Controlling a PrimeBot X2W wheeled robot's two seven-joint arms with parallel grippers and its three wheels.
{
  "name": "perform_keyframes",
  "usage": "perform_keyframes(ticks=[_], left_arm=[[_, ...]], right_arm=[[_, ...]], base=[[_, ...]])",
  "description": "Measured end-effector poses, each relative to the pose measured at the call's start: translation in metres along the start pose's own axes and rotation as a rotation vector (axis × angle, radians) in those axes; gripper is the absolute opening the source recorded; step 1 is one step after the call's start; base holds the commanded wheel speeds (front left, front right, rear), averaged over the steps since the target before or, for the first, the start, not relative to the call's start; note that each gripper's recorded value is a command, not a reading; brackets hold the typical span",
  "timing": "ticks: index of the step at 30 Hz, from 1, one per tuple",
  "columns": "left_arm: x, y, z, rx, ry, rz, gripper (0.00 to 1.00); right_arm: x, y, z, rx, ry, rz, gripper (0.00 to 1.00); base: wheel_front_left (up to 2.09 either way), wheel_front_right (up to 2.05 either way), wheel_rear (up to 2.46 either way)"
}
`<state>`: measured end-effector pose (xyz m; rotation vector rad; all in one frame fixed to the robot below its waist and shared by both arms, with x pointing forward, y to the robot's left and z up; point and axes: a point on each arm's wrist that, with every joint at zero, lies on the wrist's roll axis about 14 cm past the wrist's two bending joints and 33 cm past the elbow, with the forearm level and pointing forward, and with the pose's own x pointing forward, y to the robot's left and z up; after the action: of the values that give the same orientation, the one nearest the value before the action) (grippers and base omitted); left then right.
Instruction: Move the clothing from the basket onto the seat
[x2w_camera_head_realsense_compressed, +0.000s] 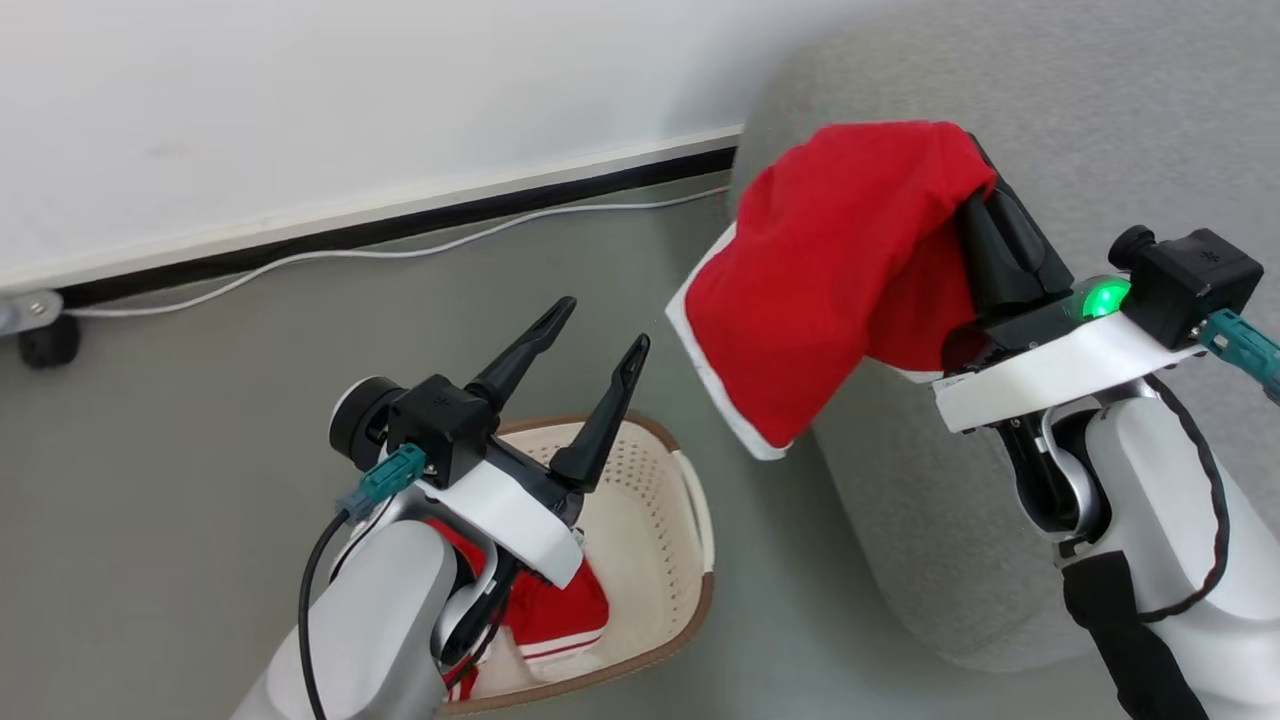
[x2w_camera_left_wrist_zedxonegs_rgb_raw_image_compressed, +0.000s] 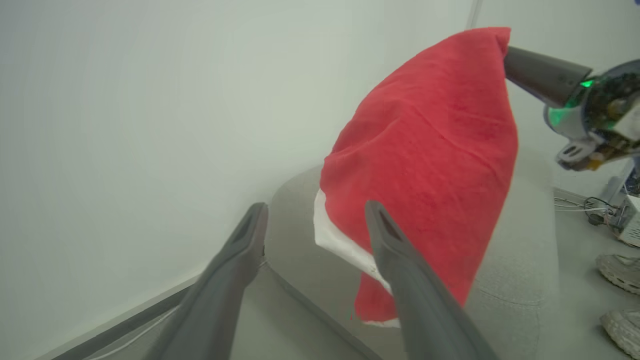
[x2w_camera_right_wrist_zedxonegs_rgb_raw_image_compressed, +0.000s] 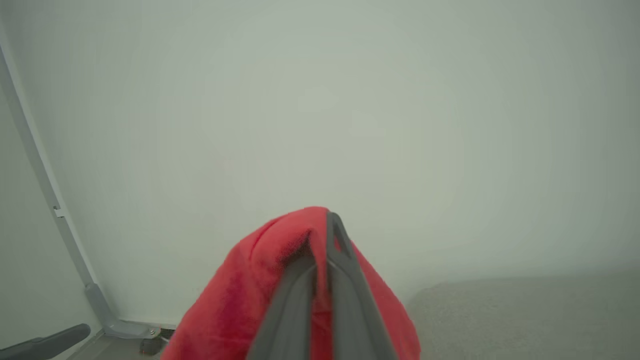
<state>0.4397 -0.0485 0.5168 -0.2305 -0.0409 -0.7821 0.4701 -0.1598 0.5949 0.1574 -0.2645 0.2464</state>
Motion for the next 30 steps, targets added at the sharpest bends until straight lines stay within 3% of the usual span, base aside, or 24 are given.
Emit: perform_keyframes(ticks=[9, 17, 25, 30], left_arm=[[0.031, -0.067, -0.021, -0.029, 0.046, -0.227, 1.00], [0.042, -0.156, -0.033, -0.087, 0.079, -0.481, 1.00], [0.042, -0.139, -0.048, -0.093, 0.113, -0.484, 1.00], [0.038, -0.130, -0.064, -0.130, 0.135, -0.501, 1.00]], right_arm=[[-0.070, -0.072, 0.049, -0.087, -0.063, -0.247, 0.00], [-0.167, -0.139, 0.090, -0.182, -0.120, -0.542, 0.00], [-0.184, -0.151, 0.080, -0.211, -0.086, -0.614, 0.00], [-0.168, -0.179, 0.080, -0.295, -0.038, -0.646, 0.00]], base=[[0.00, 0.00, 0.00], [0.04, 0.04, 0.04], [0.17, 0.17, 0.17], [0.00, 0.00, 0.00]])
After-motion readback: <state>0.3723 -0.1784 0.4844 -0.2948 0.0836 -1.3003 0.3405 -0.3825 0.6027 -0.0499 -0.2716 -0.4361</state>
